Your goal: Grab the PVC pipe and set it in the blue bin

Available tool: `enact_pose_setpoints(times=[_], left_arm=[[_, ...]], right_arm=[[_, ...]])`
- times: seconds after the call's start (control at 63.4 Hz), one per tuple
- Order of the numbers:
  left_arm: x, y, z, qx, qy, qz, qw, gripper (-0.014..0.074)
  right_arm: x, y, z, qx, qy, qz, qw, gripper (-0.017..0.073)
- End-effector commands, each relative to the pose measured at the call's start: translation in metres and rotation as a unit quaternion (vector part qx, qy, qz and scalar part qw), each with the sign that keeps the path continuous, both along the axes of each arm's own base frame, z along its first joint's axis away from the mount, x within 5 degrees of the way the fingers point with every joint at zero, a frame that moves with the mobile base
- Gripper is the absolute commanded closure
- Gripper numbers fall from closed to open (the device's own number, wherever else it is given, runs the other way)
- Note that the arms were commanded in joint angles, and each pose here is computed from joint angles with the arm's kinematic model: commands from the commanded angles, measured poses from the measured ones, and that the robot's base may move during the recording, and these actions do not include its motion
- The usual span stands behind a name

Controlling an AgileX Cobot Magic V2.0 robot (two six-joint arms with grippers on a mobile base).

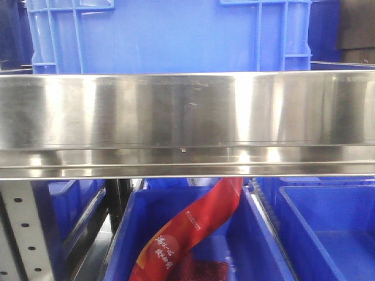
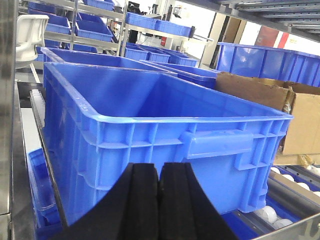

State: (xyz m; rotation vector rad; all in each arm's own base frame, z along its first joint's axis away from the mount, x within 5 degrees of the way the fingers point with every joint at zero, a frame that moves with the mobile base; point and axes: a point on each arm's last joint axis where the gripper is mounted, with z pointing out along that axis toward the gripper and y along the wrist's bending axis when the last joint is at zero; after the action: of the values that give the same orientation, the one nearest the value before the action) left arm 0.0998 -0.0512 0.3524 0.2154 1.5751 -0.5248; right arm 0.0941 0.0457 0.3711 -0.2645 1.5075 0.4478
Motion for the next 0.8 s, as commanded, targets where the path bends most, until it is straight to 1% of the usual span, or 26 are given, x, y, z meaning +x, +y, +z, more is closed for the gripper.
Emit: enact_pose_setpoints(times=[0.0,0.079,0.189,0.268,0.347,0.442,0.505,0.599,0.647,0.71,0.773,0.788], left_arm=[[-0.001,0.000,0.002,-0.008,-0.008,-0.005,1.000,0.0704],[-0.001,0.000,0.002,-0.008,-0.008,-0.005,1.000,0.0704],[-0.001,0.000,0.002,-0.008,-0.008,-0.005,1.000,0.0704],[-0.001,0.000,0.002,-0.008,-0.008,-0.005,1.000,0.0704],[-0.001,0.000,0.002,-0.008,-0.008,-0.005,1.000,0.0704],[-0.001,0.000,0.002,-0.008,-0.008,-0.005,1.000,0.0704],[-0.001,0.000,0.002,-0.008,-0.008,-0.005,1.000,0.0704],[-0.001,0.000,0.002,-0.008,-0.008,-0.005,1.000,0.0704],[-0.001,0.000,0.002,-0.008,-0.008,-0.005,1.000,0.0704],[-0.001,0.000,0.002,-0.008,-0.008,-0.005,1.000,0.0704],[-0.002,0.000,0.002,-0.010,-0.012,-0.005,1.000,0.0704],[-0.002,0.000,0.002,-0.010,-0.012,-0.005,1.000,0.0704]], right_arm=[[-0.005,-0.005,-0.004,-0.011,-0.025,-0.016,0.999,0.0727],[-0.011,-0.012,-0.013,-0.006,-0.038,-0.036,0.999,0.0727],[-0.019,-0.024,-0.035,-0.010,-0.035,-0.089,0.995,0.0727],[-0.023,-0.032,-0.056,-0.014,-0.027,-0.134,0.991,0.0727],[-0.027,-0.037,-0.076,-0.017,-0.019,-0.167,0.986,0.0727],[-0.033,-0.042,-0.104,-0.020,-0.011,-0.197,0.980,0.0727],[-0.037,-0.043,-0.120,-0.020,-0.010,-0.209,0.978,0.0727],[-0.042,-0.044,-0.142,-0.019,-0.015,-0.216,0.976,0.0727],[-0.039,-0.045,-0.153,-0.022,-0.002,-0.220,0.975,0.0727],[-0.038,-0.045,-0.161,-0.021,-0.005,-0.221,0.975,0.0727],[-0.038,-0.045,-0.159,-0.018,-0.016,-0.222,0.975,0.0727],[-0.038,-0.045,-0.160,-0.020,-0.008,-0.221,0.975,0.0727]])
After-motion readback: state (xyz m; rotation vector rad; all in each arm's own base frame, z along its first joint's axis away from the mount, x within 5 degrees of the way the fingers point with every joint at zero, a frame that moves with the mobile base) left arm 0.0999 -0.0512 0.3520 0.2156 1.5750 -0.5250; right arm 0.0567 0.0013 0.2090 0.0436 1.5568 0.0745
